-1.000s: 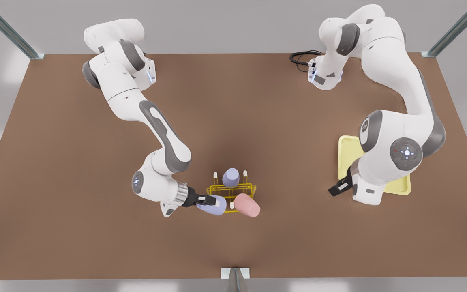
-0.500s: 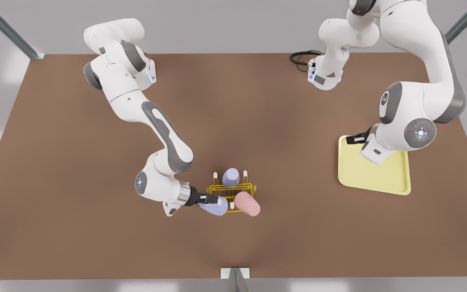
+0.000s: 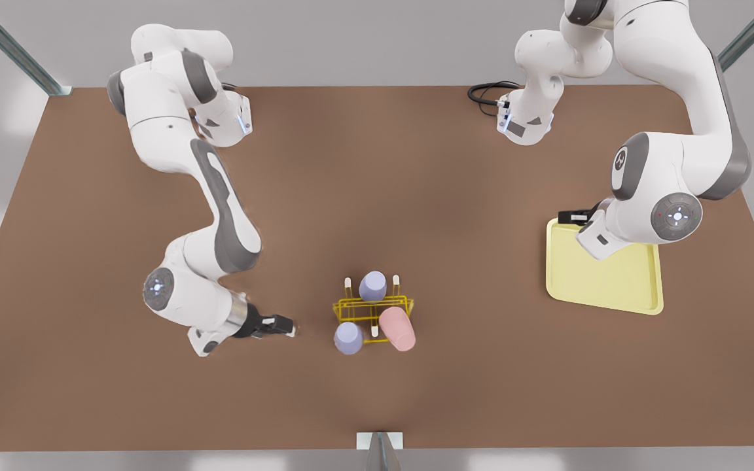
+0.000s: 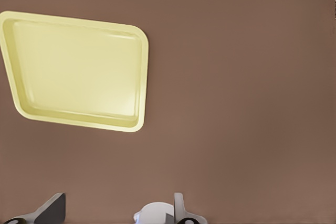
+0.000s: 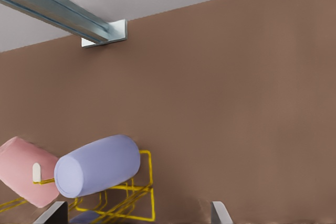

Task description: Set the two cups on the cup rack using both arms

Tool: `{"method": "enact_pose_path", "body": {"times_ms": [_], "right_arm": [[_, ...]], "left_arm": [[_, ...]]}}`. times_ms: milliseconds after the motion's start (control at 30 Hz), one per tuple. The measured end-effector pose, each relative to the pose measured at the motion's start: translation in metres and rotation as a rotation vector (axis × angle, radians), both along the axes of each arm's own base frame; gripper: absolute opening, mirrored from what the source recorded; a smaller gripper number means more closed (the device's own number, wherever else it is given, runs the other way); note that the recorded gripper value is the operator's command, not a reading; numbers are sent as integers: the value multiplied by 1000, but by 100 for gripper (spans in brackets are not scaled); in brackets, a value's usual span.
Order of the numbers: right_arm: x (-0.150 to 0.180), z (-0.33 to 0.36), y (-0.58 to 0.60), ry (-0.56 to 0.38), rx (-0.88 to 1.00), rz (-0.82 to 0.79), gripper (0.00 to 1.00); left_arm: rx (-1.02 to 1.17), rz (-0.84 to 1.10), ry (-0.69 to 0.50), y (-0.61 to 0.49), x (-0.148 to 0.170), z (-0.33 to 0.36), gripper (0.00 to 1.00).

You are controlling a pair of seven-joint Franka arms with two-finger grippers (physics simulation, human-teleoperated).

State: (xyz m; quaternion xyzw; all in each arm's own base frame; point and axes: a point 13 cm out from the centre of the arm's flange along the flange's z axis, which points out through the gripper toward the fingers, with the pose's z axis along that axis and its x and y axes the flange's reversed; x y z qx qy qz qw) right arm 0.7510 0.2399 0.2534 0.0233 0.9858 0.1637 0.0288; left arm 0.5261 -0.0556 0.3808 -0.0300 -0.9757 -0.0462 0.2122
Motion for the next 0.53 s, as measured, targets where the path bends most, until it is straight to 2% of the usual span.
{"method": "enact_pose_path", "body": {"times_ms": [67, 133, 200, 300, 533], "right_arm": [[9, 24, -154, 16, -164, -73, 100], [-15, 87, -245, 15, -247, -115, 100], [-49, 135, -262, 23, -288, -91, 100], [-84, 179, -249, 35, -318, -30, 100], [-116, 188, -246, 116, -336, 38, 100]], "left_arm": [[-7, -15, 2, 0, -1, 1, 100], [-12, -27, 4, 0, -1, 1, 100], [-18, -38, 7, 0, -1, 1, 100], [-24, -54, 9, -1, -1, 1, 100], [-37, -82, 13, -1, -2, 1, 100]]}}
